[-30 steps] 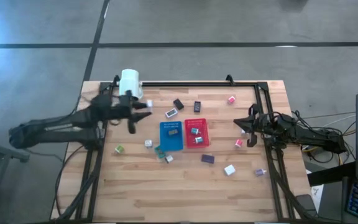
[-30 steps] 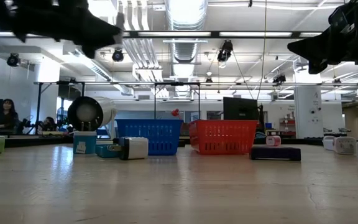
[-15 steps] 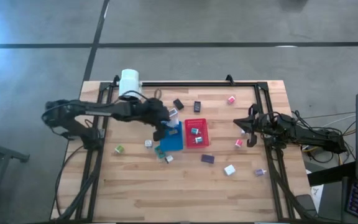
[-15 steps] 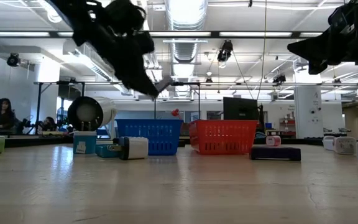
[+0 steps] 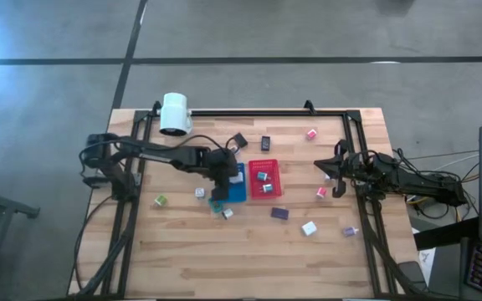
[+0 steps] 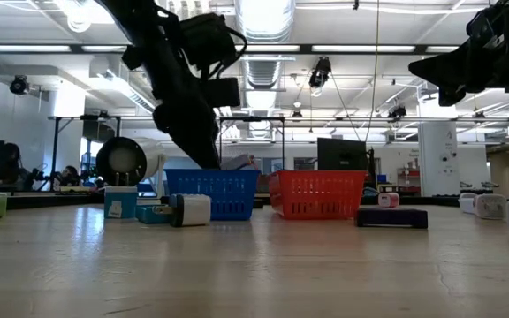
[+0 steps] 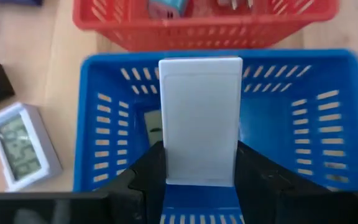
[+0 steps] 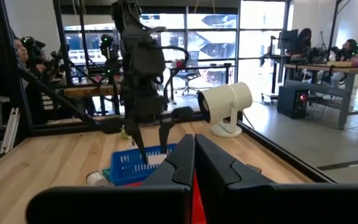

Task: Pick & Place Office items
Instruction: Put the top white digital clock into the blue bin, then put the bottom white adaptor into the red bin

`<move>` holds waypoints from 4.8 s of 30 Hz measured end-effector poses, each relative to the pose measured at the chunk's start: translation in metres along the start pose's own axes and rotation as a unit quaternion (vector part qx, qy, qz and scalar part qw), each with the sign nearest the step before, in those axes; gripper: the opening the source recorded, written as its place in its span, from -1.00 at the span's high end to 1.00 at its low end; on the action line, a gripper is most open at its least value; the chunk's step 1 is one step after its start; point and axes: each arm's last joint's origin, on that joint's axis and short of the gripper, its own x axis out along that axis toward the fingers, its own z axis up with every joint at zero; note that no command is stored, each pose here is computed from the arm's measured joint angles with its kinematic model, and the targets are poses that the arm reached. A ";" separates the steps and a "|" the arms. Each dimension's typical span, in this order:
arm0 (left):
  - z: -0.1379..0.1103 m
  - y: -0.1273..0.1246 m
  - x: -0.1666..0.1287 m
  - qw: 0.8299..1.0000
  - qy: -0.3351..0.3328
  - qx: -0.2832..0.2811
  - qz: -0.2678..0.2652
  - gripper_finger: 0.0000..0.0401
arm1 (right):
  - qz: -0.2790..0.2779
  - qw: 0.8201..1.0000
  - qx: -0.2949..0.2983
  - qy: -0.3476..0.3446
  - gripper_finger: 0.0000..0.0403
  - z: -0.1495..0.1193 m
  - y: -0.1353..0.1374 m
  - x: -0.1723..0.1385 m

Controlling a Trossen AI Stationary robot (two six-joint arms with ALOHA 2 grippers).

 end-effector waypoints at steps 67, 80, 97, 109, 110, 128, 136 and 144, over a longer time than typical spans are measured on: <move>-0.121 -0.015 -0.161 0.843 -0.532 0.053 0.065 0.98 | 0.000 1.000 -0.005 0.000 0.96 0.000 0.000 0.000; -0.174 -0.018 -0.154 0.802 -0.587 0.065 0.084 0.99 | 0.000 1.000 -0.005 0.001 0.96 -0.001 0.000 0.000; -0.198 -0.019 -0.136 0.832 -0.535 0.101 0.105 1.00 | -0.001 1.000 -0.007 0.001 0.96 -0.001 0.000 0.000; -0.205 -0.014 -0.108 0.845 -0.509 0.105 0.125 1.00 | -0.001 1.000 -0.018 0.002 0.96 -0.001 0.000 0.000; -0.205 -0.014 -0.108 0.845 -0.510 0.105 0.121 1.00 | -0.001 1.000 -0.018 0.002 0.96 -0.001 0.000 0.000; -0.206 -0.011 -0.107 0.849 -0.505 0.095 0.118 1.00 | -0.001 1.000 -0.022 0.003 0.96 -0.002 0.000 0.000; -0.206 -0.011 -0.107 0.848 -0.504 0.105 0.124 1.00 | -0.001 1.000 -0.030 0.002 0.96 -0.002 0.000 0.000; -0.203 -0.011 -0.115 0.839 -0.521 0.100 0.123 1.00 | 0.001 0.998 -0.026 -0.060 0.96 0.010 0.000 0.000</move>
